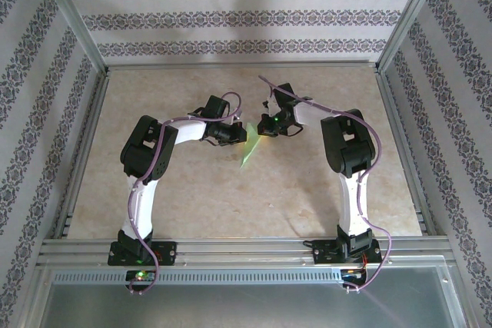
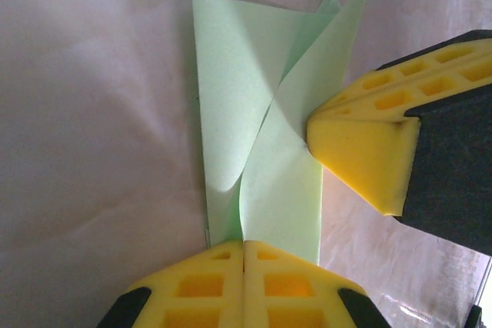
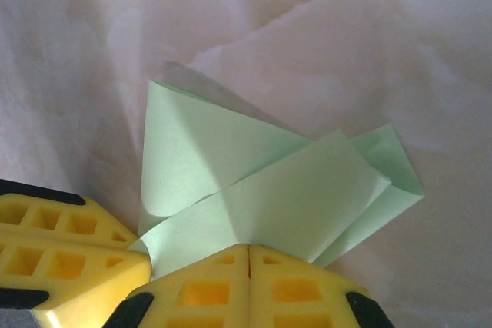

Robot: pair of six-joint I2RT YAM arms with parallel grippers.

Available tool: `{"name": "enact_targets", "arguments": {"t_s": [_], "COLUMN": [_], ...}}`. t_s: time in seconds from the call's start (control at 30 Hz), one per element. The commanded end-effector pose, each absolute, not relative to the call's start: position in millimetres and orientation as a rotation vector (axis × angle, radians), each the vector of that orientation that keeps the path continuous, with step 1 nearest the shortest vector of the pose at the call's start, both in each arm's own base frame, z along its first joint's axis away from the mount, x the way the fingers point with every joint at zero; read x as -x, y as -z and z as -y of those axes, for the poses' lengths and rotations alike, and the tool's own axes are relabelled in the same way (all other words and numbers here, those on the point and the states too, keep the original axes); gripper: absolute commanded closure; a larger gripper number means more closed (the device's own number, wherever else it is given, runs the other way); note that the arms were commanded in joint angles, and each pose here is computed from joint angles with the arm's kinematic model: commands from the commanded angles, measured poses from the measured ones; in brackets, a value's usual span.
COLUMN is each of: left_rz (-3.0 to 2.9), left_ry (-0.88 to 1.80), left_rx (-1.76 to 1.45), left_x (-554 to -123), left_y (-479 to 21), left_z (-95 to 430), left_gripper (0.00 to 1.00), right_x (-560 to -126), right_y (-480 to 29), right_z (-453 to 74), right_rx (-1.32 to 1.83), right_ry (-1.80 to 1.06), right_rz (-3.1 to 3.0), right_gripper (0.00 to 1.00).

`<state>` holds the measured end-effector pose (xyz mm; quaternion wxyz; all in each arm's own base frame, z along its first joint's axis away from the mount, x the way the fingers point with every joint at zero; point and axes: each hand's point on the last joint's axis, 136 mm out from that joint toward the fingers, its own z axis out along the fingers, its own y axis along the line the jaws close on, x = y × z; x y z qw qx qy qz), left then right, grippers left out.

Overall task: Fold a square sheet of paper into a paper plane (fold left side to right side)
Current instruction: Fold the wing for the fifth time at the center of the table.

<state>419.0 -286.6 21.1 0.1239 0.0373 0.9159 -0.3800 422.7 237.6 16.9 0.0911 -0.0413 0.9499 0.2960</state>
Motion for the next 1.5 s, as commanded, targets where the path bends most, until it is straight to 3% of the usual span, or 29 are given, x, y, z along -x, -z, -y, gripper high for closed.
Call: {"name": "enact_targets", "arguments": {"t_s": [0.0, 0.23, 0.37, 0.57, 0.83, 1.47], "left_rz": [-2.816, -2.678, -2.634, -2.657, -2.761, -2.884], "left_ry": [0.912, 0.979, 0.921, 1.038, 1.248, 1.157], "left_rx": [-0.017, -0.048, -0.086, -0.128, -0.065, -0.115], "left_x": [-404.0, -424.0, -427.1, -400.2, -367.9, -364.2], "left_y": [22.2, -44.8, -84.8, -119.9, -87.5, -38.9], "left_z": [259.7, 269.9, 262.3, 270.5, 305.1, 309.8], "left_gripper": [0.94, 0.73, 0.68, 0.81, 0.95, 0.96], "right_x": [-394.6, -392.1, -393.2, -392.4, -391.2, -392.1], "right_y": [11.4, 11.6, 11.3, 11.8, 12.1, 13.1], "right_z": [-216.9, -215.8, -215.4, -215.4, -213.1, -211.5], "right_rx": [0.064, 0.066, 0.064, 0.073, 0.085, 0.103], "right_ry": [-0.768, -0.773, -0.765, -0.76, -0.733, -0.692], "right_rz": [-2.959, -2.967, -2.967, -2.969, -2.977, -2.994], "right_gripper": [1.0, 1.0, 1.0, 1.0, 1.0, 1.0]}}
